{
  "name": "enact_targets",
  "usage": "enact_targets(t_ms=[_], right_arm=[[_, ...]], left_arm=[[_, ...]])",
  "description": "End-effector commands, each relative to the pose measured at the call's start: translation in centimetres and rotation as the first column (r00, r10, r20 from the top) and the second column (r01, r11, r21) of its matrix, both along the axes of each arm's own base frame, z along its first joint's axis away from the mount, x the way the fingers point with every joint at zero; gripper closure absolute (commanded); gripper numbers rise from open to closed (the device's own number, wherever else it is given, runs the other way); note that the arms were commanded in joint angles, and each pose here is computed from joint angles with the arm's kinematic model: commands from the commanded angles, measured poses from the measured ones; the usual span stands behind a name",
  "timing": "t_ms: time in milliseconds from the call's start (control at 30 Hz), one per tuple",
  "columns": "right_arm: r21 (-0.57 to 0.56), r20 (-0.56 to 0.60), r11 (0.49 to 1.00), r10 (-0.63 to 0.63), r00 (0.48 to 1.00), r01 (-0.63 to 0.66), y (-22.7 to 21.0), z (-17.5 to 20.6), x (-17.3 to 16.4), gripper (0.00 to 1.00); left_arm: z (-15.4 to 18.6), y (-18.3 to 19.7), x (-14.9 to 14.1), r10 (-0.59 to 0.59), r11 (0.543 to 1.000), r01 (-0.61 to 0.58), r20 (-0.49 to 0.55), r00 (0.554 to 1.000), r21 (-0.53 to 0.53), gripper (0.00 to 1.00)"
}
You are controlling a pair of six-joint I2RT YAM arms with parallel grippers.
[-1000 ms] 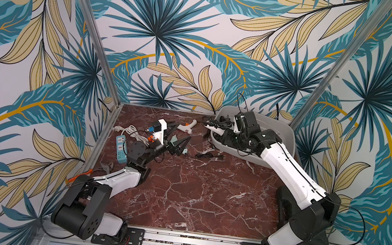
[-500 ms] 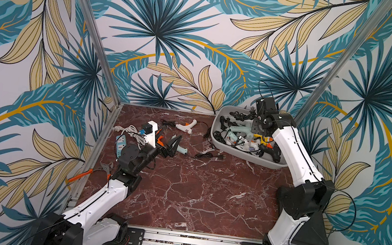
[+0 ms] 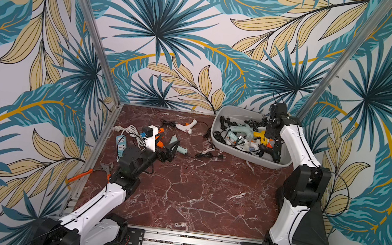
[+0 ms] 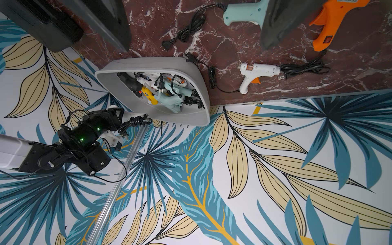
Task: Put the hot melt glue gun into the storage box
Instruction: Place the hot melt adhesive gun in the storage box.
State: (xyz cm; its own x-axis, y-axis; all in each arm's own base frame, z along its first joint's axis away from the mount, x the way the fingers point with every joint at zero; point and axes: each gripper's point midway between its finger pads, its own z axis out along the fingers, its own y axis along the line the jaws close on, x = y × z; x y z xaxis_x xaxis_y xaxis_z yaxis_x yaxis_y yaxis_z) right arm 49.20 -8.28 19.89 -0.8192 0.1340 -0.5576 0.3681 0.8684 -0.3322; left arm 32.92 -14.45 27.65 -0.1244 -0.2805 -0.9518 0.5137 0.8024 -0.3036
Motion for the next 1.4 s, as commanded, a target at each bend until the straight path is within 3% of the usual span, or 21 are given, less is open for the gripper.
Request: enact_targets(t_ms=[0, 233, 567, 1100, 1367], right_arm=[[-0.052, 0.060, 0.998, 0.023, 0.998, -0.020, -1.3, 0.5, 1.5, 1.00], [-0.073, 0.093, 0.997, 0.031, 0.995, -0.024, -1.7, 0.1, 1.6, 1.00], [-0.013, 0.194, 0.995, -0.098, 0.976, 0.102, -4.2, -2.0, 1.5, 1.00], [0.117, 0.172, 0.958, -0.279, 0.945, 0.262, -8.0, -5.7, 3.4, 1.00], [0.163, 0.133, 0.971, -0.198, 0.971, 0.175, -6.9, -7.8, 6.1, 1.00]], left_arm=[[-0.6, 0.3, -0.1, 0.010, 1.000, -0.010, -0.017, 1.000, 0.015, 0.00], [-1.2, 0.5, 0.0, 0.027, 1.000, -0.026, -0.024, 0.999, 0.015, 0.00], [-2.2, 0.5, -0.2, 0.026, 0.999, -0.024, -0.055, 0.998, 0.037, 0.00], [-3.1, 0.7, 0.2, 0.040, 0.999, -0.037, -0.085, 0.996, 0.032, 0.00], [-3.6, 0.9, 0.5, 0.059, 0.997, -0.055, -0.100, 0.993, 0.045, 0.00]])
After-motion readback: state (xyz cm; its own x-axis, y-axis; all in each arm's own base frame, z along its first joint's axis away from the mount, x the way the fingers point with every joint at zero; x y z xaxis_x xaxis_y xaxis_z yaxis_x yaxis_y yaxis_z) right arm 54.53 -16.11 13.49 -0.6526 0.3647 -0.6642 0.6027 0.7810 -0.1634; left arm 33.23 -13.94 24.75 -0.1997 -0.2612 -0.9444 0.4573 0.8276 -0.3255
